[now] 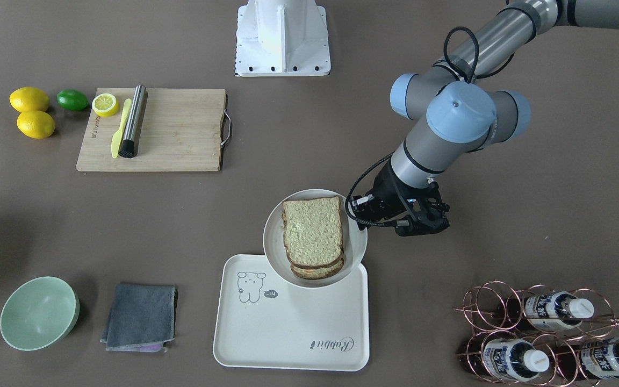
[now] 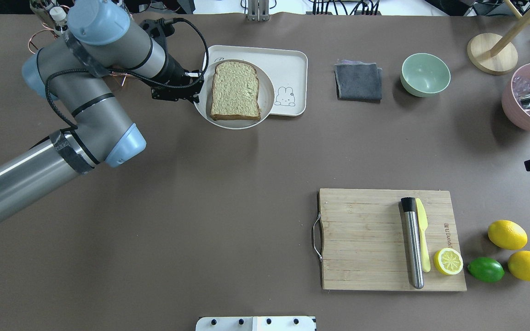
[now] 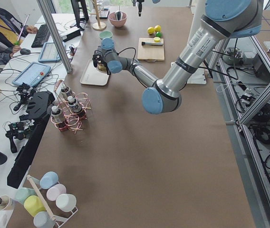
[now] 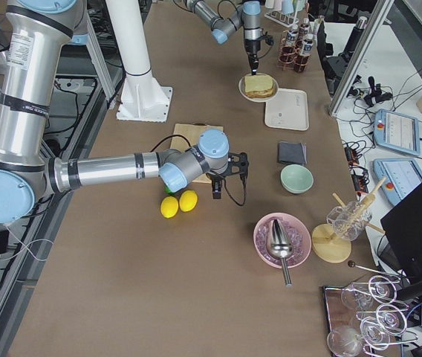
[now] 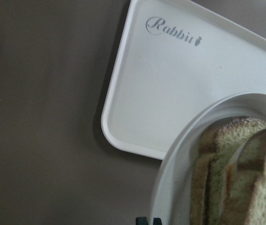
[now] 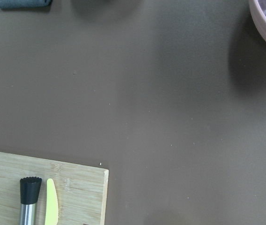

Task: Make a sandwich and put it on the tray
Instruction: 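Lift the plate with the left gripper and carry it onto the white tray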

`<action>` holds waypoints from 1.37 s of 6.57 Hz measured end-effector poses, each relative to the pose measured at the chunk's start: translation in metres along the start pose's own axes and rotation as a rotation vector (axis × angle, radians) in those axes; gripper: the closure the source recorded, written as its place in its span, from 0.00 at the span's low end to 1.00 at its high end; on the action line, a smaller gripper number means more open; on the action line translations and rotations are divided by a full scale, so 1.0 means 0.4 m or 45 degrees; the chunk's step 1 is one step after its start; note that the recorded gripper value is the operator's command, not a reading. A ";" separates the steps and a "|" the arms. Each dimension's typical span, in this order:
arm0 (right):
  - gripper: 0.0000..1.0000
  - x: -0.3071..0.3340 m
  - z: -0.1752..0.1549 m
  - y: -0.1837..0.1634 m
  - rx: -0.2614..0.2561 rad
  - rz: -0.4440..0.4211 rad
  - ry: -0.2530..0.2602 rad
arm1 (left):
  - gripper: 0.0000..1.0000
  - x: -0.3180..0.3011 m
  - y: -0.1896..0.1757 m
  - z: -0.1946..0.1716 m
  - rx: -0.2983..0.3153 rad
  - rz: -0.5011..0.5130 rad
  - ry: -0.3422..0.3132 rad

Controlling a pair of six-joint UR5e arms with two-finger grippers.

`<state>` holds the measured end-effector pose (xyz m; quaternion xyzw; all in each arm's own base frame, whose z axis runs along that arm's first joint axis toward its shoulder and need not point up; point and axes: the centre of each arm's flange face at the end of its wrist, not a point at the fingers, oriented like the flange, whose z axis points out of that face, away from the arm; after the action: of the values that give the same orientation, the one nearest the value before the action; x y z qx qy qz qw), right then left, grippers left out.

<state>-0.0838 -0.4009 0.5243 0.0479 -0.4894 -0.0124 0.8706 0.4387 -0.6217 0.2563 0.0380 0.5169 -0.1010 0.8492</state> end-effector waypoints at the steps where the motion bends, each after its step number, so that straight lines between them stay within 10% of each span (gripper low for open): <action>1: 0.00 -0.008 -0.007 -0.001 0.007 -0.015 -0.005 | 1.00 -0.007 -0.064 0.038 0.003 0.031 -0.010; 9: 0.00 -0.035 -0.016 0.001 0.012 -0.046 -0.016 | 1.00 0.081 -0.166 0.261 0.027 0.126 -0.021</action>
<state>-0.0857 -0.3991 0.5092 0.0609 -0.4940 -0.0262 0.8669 0.5300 -0.7083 0.2784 0.0719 0.5064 -0.0647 0.8569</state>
